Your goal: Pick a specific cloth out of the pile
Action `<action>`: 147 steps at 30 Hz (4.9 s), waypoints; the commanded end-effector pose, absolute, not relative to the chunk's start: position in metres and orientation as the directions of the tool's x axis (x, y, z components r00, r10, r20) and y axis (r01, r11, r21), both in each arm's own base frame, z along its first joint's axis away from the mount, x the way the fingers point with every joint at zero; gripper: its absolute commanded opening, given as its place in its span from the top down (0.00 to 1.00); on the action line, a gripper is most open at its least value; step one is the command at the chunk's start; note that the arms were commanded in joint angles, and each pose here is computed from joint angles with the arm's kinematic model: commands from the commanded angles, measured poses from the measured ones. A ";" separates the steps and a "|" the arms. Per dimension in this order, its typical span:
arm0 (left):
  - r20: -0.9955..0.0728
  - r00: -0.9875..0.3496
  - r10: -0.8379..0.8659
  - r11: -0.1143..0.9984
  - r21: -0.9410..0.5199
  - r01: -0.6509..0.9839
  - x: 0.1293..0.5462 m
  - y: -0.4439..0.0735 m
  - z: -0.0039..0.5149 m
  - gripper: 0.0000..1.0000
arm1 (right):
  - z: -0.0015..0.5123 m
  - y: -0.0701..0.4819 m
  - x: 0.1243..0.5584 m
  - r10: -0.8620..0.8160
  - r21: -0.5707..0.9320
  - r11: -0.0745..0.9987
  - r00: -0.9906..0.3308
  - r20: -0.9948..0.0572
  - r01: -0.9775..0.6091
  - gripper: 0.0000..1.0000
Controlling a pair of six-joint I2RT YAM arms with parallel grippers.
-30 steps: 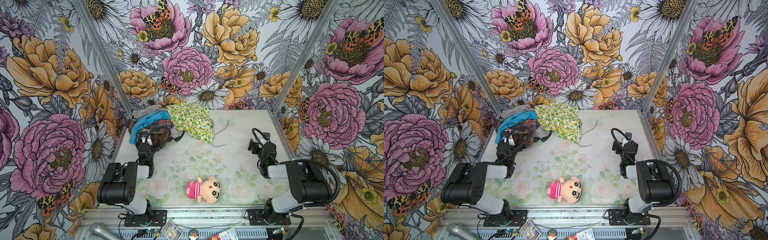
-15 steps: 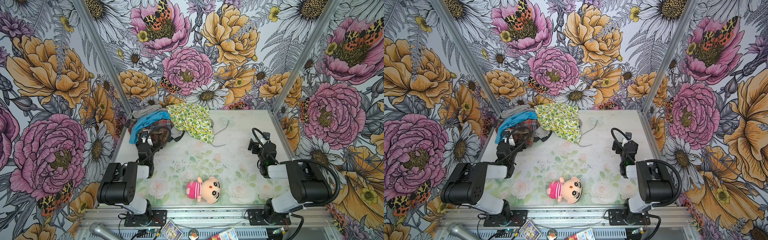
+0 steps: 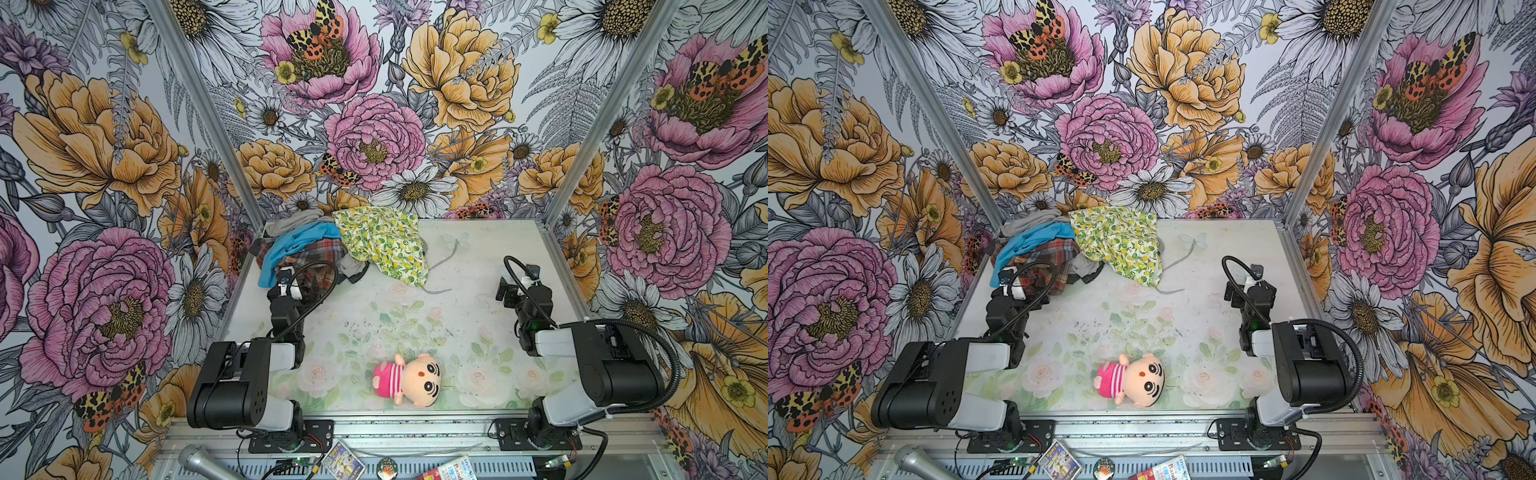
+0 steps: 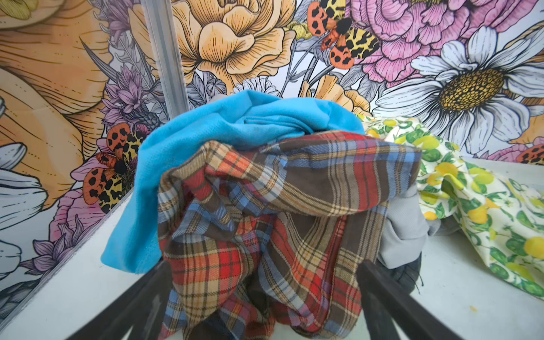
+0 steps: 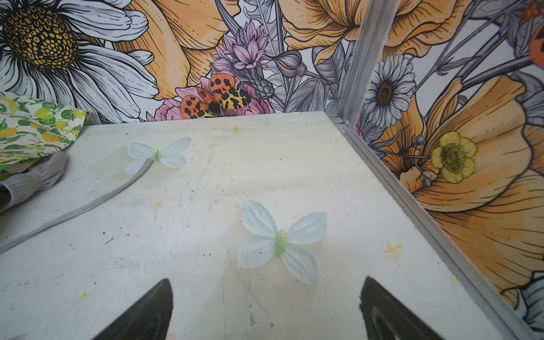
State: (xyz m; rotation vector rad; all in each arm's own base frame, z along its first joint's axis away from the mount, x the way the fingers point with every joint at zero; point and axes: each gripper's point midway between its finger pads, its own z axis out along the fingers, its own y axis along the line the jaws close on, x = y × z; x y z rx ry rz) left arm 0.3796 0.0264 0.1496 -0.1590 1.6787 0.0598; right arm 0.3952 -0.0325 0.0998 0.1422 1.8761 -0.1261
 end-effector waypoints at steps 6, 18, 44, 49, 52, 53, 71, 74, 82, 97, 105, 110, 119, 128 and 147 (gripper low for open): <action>-0.983 -0.112 -0.149 0.962 -0.118 -0.245 0.361 0.045 0.160 0.01 | 0.127 -0.028 0.401 0.001 -0.046 0.985 -0.272 -0.962 0.168 0.01; -0.901 -0.303 -0.310 0.897 -0.171 -0.408 0.346 0.060 0.166 0.01 | 0.210 -0.018 0.393 0.023 -0.036 0.972 -0.247 -0.969 0.232 0.00; -0.551 -0.433 -0.713 0.670 -0.353 -0.653 0.369 0.045 0.189 0.01 | 0.249 0.250 0.403 -0.065 0.207 0.810 -0.435 -0.898 -0.549 0.01; -0.515 -0.505 -0.693 0.693 -0.283 -0.663 0.384 0.045 0.178 0.01 | 0.242 0.276 0.384 -0.125 0.218 0.721 -0.433 -0.893 -0.657 0.01; -0.497 -0.534 -0.684 0.704 -0.258 -0.661 0.394 0.046 0.173 0.01 | 0.239 0.286 0.374 -0.162 0.209 0.681 -0.423 -0.892 -0.702 0.01; -0.496 -0.544 -0.677 0.710 -0.246 -0.660 0.397 0.046 0.172 0.02 | 0.238 0.289 0.372 -0.172 0.206 0.670 -0.419 -0.891 -0.713 0.01; -0.530 -0.592 -0.607 0.750 -0.135 -0.648 0.439 0.060 0.154 0.20 | 0.227 0.295 0.363 -0.206 0.189 0.661 -0.418 -0.885 -0.726 0.02; -0.530 -0.601 -0.598 0.756 -0.126 -0.642 0.446 0.061 0.149 0.24 | 0.229 0.294 0.364 -0.204 0.184 0.668 -0.414 -0.887 -0.722 0.02; -0.570 -0.585 -0.577 0.775 -0.156 -0.613 0.465 0.059 0.140 0.35 | 0.230 0.291 0.365 -0.208 0.170 0.679 -0.409 -0.888 -0.715 0.02; -0.681 -0.536 -0.499 0.846 -0.247 -0.473 0.505 0.047 0.174 1.00 | 0.233 0.284 0.370 -0.233 0.121 0.705 -0.390 -0.891 -0.699 0.03; -0.738 -0.445 -0.507 0.854 -0.362 -0.373 0.501 0.031 0.252 1.00 | 0.239 0.285 0.381 -0.226 0.110 0.719 -0.381 -0.896 -0.686 0.03; -0.768 -0.375 -0.519 0.851 -0.422 -0.313 0.494 0.025 0.303 1.00 | 0.247 0.286 0.390 -0.215 0.109 0.722 -0.371 -0.903 -0.683 0.03; -0.771 -0.270 -0.577 0.817 -0.543 -0.195 0.487 0.014 0.379 1.00 | 0.263 0.290 0.405 -0.181 0.126 0.722 -0.361 -0.915 -0.681 0.03; -0.777 -0.170 -0.606 0.794 -0.604 -0.071 0.479 0.008 0.454 1.00 | 0.268 0.293 0.410 -0.156 0.147 0.723 -0.368 -0.917 -0.675 0.03; -0.757 0.031 -0.652 0.757 -0.648 0.082 0.461 0.020 0.568 1.00 | 0.278 0.290 0.416 -0.141 0.143 0.734 -0.354 -0.925 -0.664 0.02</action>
